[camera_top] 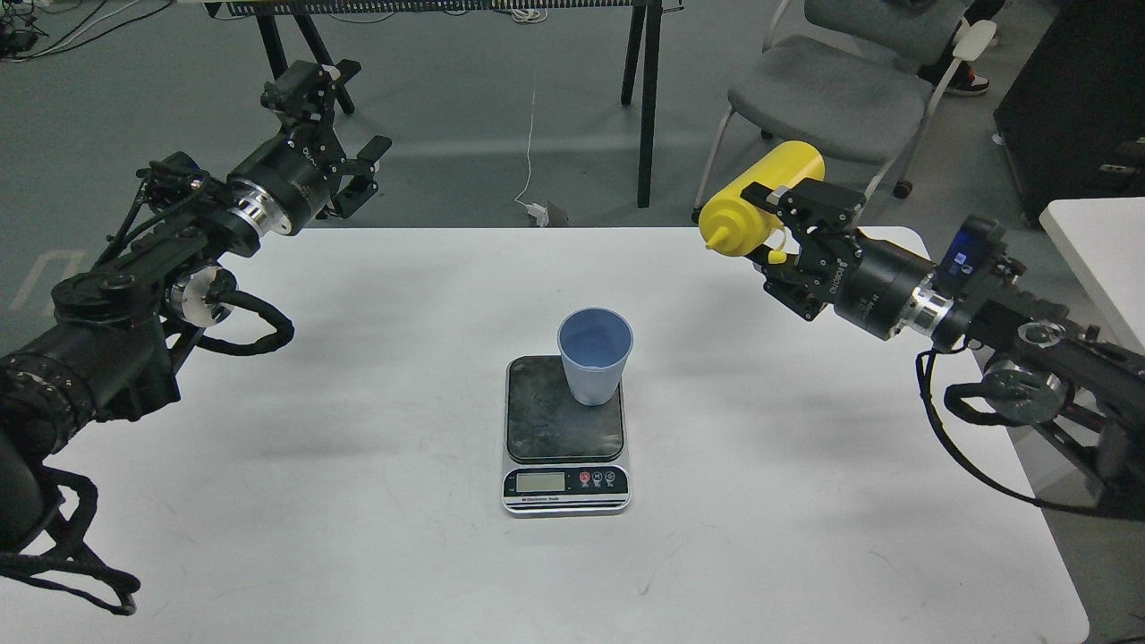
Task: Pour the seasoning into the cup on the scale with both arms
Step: 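Lift the yellow bottle and invert it above the blue cup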
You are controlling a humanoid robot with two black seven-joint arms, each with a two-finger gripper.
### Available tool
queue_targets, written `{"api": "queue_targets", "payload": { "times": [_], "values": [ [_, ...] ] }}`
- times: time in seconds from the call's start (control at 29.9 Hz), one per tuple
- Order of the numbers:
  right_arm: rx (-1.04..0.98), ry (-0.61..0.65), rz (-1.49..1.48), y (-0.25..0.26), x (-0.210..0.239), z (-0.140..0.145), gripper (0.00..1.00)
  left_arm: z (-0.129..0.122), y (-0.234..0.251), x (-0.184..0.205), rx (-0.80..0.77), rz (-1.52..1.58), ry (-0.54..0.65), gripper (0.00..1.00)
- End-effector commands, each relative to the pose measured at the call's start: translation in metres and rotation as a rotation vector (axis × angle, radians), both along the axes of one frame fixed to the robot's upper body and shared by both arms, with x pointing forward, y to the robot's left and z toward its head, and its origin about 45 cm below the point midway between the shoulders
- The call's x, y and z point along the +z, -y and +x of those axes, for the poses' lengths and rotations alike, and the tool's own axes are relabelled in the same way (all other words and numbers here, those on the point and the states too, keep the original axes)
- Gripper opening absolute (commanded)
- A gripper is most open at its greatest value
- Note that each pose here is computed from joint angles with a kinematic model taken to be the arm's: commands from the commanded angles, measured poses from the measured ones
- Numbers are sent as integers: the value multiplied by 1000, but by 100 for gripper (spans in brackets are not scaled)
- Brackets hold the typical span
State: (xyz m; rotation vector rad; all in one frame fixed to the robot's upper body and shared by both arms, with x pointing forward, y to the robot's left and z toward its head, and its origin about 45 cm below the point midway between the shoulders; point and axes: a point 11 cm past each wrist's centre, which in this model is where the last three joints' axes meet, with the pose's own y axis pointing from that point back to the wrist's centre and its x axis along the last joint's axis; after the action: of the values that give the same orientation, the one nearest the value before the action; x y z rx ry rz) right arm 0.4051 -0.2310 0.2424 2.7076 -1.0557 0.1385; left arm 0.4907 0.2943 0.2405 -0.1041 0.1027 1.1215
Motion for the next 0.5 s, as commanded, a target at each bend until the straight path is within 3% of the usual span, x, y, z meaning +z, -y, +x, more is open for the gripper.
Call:
{"api": "queue_targets", "payload": {
  "times": [0.0, 0.47],
  "values": [
    [40, 151, -248, -20, 10, 14, 42, 0, 0, -1, 1, -1, -2, 95],
    [246, 410, -586, -95, 11, 16, 42, 0, -1, -1, 2, 1, -2, 95]
  ]
}}
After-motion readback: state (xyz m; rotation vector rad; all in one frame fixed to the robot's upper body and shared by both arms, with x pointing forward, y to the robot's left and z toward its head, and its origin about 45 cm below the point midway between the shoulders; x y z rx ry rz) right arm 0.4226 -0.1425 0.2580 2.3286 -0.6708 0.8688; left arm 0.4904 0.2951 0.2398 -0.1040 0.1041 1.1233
